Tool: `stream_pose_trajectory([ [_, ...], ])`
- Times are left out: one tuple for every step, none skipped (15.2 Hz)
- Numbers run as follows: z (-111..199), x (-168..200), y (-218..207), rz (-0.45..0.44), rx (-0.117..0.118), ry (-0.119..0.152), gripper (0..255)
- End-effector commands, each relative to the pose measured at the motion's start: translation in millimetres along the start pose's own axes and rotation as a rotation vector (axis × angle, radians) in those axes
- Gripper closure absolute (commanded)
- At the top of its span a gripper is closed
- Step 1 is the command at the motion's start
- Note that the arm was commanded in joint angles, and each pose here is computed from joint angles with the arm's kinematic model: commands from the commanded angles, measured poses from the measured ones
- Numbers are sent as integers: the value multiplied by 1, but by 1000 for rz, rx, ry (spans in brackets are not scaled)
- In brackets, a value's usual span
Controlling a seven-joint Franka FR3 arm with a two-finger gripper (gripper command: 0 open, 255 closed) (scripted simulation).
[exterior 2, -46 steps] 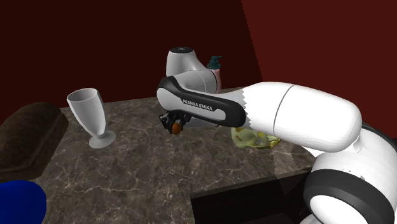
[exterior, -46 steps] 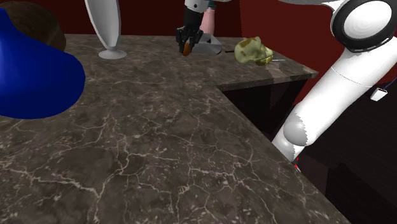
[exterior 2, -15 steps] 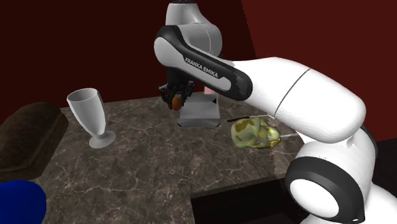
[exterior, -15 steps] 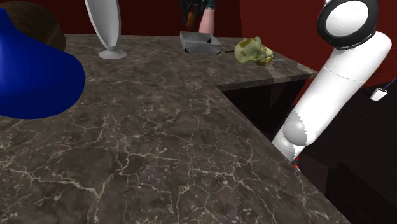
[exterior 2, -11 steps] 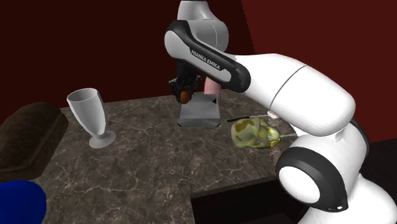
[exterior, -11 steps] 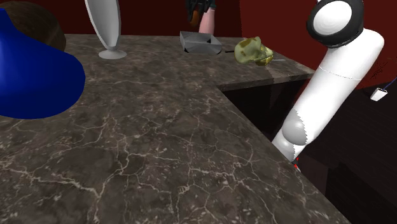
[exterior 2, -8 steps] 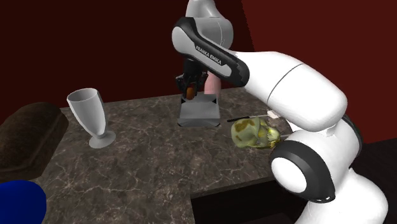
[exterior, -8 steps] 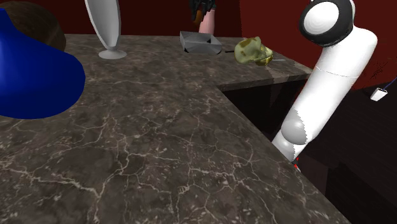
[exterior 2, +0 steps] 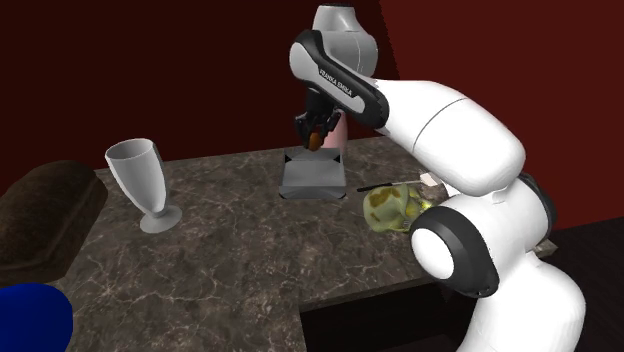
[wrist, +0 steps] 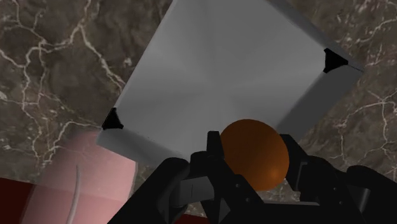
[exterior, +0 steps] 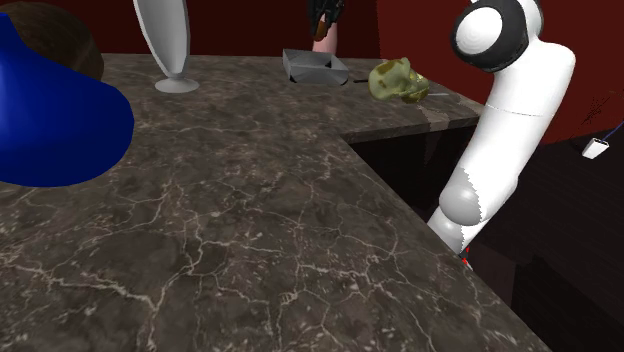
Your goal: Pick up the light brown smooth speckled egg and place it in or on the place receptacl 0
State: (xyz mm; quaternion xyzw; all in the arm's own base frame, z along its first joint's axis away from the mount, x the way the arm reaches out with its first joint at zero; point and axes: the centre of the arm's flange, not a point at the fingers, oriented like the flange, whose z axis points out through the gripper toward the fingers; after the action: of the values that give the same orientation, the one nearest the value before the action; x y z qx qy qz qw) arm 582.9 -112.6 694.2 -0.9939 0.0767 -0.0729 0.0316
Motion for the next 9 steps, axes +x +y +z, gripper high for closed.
stream_pose_trajectory([
  [11, -1, 1, 0, 0, 1, 255],
  [16, -2, 1, 0, 0, 1, 255],
  [21, -2, 2, 0, 0, 1, 255],
  [26, -3, 2, 0, 0, 1, 255],
  [32, -4, 3, 0, 0, 1, 255],
  [37, -4, 3, 0, 0, 1, 255],
  [42, -5, 3, 0, 0, 1, 255],
  [47, -6, 4, 0, 0, 1, 255],
  [52, -7, 4, 0, 0, 1, 255],
])
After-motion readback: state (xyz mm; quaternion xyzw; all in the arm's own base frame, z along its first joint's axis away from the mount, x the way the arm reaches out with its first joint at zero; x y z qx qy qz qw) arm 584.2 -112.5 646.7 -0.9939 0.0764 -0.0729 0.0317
